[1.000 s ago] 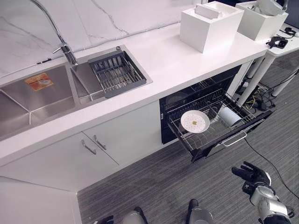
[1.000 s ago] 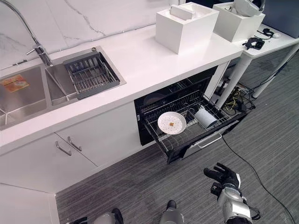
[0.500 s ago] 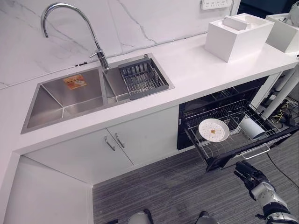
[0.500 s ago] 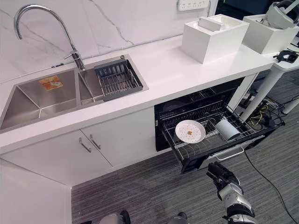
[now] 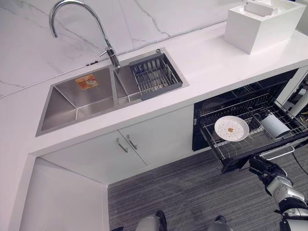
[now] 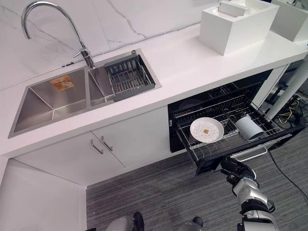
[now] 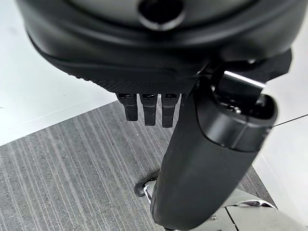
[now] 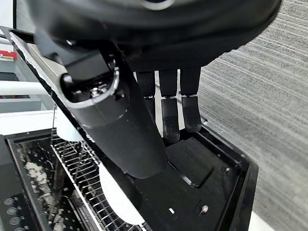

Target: Place the dishes in the dishwasher.

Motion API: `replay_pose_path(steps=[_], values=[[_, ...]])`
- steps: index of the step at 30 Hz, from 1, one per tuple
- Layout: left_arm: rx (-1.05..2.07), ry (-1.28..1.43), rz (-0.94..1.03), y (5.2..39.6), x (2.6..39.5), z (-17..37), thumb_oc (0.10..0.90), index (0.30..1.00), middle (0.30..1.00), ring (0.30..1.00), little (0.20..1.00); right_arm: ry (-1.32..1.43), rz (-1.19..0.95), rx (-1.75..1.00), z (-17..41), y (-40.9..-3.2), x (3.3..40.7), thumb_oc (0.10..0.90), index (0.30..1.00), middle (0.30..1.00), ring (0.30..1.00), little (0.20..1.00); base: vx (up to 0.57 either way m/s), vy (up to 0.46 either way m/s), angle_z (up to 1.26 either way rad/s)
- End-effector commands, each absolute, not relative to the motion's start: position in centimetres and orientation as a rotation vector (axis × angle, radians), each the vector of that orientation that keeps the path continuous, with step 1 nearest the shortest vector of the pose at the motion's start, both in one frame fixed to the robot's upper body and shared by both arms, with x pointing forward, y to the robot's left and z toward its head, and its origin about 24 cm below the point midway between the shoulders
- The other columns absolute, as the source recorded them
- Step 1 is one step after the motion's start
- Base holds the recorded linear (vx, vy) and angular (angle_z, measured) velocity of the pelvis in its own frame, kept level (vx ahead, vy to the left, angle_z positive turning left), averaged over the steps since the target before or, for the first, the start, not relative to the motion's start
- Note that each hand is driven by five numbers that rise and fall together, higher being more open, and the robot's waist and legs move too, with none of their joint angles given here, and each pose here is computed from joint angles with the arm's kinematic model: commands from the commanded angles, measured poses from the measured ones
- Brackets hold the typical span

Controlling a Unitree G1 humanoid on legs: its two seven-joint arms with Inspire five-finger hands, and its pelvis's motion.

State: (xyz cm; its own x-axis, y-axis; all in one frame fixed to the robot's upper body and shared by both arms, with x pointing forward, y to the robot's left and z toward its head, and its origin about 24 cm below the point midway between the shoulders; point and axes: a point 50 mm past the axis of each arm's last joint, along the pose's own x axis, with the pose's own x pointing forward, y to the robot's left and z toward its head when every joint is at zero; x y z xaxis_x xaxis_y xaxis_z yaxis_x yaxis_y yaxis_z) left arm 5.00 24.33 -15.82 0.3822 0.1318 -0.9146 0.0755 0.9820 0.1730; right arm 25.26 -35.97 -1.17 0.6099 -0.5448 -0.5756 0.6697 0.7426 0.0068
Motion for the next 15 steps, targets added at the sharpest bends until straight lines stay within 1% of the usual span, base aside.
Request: replay_pose_path(steps=[1,7,11,15], values=[[0.221,1.154,0.055,25.4,6.0,-15.3,0.8,0.9,0.9,0.9,0.9,0.25,-0.627,0.189,8.0,-36.3,31.6,0.4,0.3,0.3,0.3,0.3,0.06,0.055,0.12],[0.221,1.157,0.051,25.5,6.1,-15.2,0.8,0.9,0.9,0.9,0.9,0.165,-0.611,0.105,12.4,-37.1,33.1,0.4,0.3,0.3,0.3,0.3,0.06,0.053,0.1],[0.219,1.15,0.037,25.6,6.1,-15.1,0.8,0.9,0.9,0.9,0.9,0.061,-0.591,-0.006,17.7,-37.4,34.3,0.4,0.3,0.3,0.3,0.3,0.06,0.073,0.17],[0.22,1.136,0.029,25.8,6.2,-14.9,0.8,0.9,0.9,0.9,0.9,-0.027,-0.577,-0.093,21.5,-37.0,35.1,0.4,0.3,0.3,0.3,0.3,0.06,0.069,0.11]])
